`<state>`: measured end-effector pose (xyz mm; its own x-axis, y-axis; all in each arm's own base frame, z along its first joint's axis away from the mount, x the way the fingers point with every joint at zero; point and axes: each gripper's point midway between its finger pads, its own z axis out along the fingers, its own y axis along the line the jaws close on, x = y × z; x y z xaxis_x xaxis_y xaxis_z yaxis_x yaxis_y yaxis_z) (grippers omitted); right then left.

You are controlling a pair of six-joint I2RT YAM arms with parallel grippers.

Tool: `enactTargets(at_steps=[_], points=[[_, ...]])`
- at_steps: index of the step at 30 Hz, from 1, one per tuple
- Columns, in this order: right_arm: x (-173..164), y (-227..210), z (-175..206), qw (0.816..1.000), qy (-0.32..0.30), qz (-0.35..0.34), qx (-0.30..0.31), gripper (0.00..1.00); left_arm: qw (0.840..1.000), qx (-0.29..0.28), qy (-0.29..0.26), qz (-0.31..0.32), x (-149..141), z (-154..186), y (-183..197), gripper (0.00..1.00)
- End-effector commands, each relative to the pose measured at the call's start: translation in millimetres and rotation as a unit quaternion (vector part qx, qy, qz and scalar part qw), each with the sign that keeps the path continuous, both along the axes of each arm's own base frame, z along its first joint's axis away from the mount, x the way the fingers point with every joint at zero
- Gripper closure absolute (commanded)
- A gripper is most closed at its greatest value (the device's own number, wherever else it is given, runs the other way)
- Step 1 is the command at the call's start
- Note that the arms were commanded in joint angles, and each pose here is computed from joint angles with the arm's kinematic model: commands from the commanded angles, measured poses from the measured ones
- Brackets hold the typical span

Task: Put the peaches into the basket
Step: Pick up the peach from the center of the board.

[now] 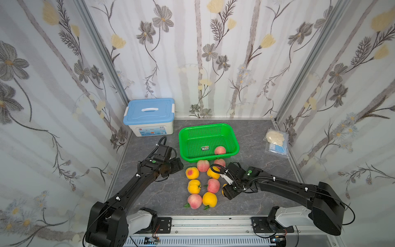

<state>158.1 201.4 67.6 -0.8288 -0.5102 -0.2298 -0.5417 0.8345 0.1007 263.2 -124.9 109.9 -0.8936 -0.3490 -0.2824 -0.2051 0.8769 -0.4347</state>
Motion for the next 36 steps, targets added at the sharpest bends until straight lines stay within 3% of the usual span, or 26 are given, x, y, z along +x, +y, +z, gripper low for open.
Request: enactTargets(at_steps=[1, 25, 36], points=[[0, -13, 5, 1.0, -0.01, -0.013, -0.021, 0.55, 1.0, 0.001, 0.0, 0.006, 0, 3, 2, 0.17], [6, -36, 25, 0.997, -0.055, -0.047, -0.023, 0.55, 1.0, -0.003, 0.009, 0.004, 0, -1, -1, 0.17], [26, -55, 47, 0.989, -0.1, -0.109, -0.002, 0.55, 1.0, -0.007, 0.023, -0.006, -1, -10, -10, 0.17]])
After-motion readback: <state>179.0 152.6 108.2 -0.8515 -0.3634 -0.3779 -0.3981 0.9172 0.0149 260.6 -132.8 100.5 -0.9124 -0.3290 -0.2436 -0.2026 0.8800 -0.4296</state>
